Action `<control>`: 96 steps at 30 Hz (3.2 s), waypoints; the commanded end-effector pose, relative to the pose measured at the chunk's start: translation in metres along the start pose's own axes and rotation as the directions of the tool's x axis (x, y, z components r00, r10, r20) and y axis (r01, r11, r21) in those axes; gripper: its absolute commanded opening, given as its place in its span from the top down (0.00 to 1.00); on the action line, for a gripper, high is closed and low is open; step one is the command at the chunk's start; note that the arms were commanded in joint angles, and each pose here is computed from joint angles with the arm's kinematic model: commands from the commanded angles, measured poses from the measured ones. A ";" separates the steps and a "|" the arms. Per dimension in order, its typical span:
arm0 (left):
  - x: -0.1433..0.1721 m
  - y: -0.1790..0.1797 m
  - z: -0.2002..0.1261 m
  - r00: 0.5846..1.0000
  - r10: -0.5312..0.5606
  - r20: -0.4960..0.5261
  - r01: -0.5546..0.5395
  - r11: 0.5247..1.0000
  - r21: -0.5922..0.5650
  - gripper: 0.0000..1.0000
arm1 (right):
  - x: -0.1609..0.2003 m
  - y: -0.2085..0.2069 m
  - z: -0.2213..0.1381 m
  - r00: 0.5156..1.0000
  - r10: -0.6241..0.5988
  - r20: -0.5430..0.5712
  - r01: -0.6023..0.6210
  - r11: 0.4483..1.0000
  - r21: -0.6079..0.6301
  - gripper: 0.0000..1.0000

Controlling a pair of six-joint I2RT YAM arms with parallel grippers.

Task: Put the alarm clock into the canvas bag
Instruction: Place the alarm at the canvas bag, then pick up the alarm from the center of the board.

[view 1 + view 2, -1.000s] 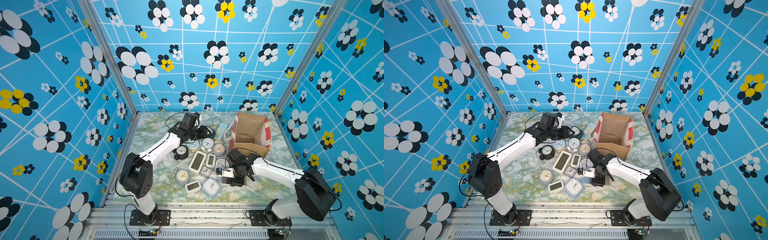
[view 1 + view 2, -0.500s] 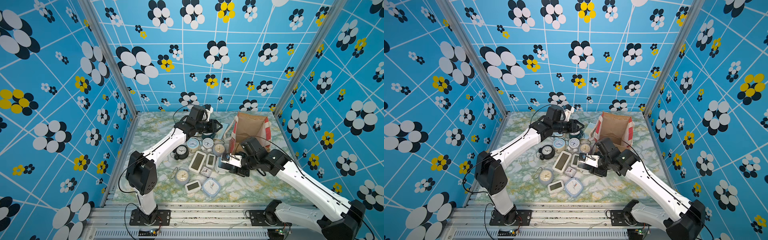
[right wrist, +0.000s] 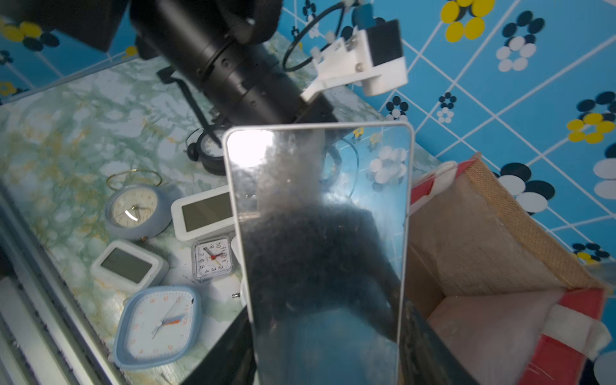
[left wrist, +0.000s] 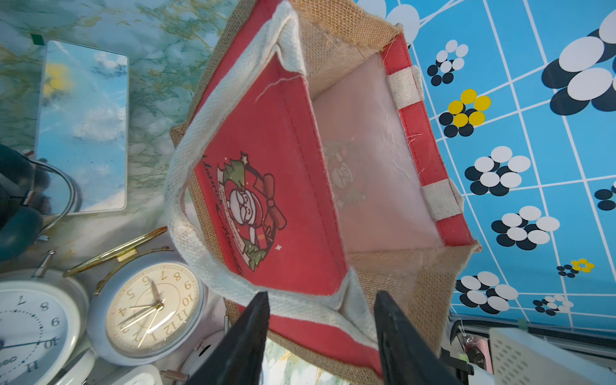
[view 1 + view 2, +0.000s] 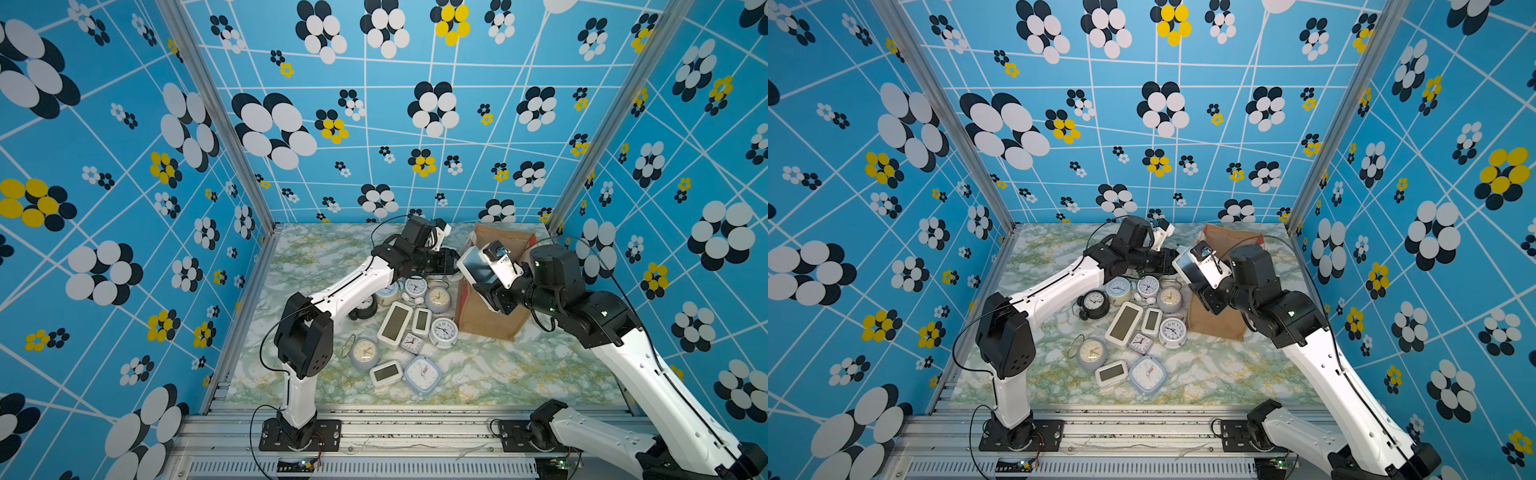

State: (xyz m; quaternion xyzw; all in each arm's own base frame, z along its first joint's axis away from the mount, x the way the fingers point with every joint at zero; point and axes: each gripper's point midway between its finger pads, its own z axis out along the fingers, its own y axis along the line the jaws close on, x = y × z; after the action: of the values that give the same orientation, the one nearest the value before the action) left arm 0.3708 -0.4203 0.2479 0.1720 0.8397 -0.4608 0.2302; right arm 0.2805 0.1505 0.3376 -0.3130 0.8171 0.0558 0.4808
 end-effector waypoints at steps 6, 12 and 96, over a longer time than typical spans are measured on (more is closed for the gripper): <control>0.011 -0.015 0.020 0.997 0.026 -0.077 -0.023 0.999 0.049 0.54 | -0.011 -0.086 0.013 0.901 0.431 0.050 -0.418 0.832 0.365 0.85; 0.013 -0.020 0.021 0.997 0.008 -0.076 -0.003 0.998 0.061 0.84 | 0.019 -0.096 0.045 0.808 0.587 -0.050 -0.512 0.741 0.433 0.88; 0.023 -0.037 0.015 1.000 0.008 -0.011 -0.008 0.999 -0.041 0.71 | 0.137 -0.145 0.020 0.553 0.795 -0.248 -0.612 0.590 0.526 0.58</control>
State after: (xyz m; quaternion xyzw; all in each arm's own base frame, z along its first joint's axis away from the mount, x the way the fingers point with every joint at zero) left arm 0.3312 -0.4538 0.2416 0.1641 0.8527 -0.4478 0.2131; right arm 0.3350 -0.0209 0.2545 0.1487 0.9512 0.0011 0.2705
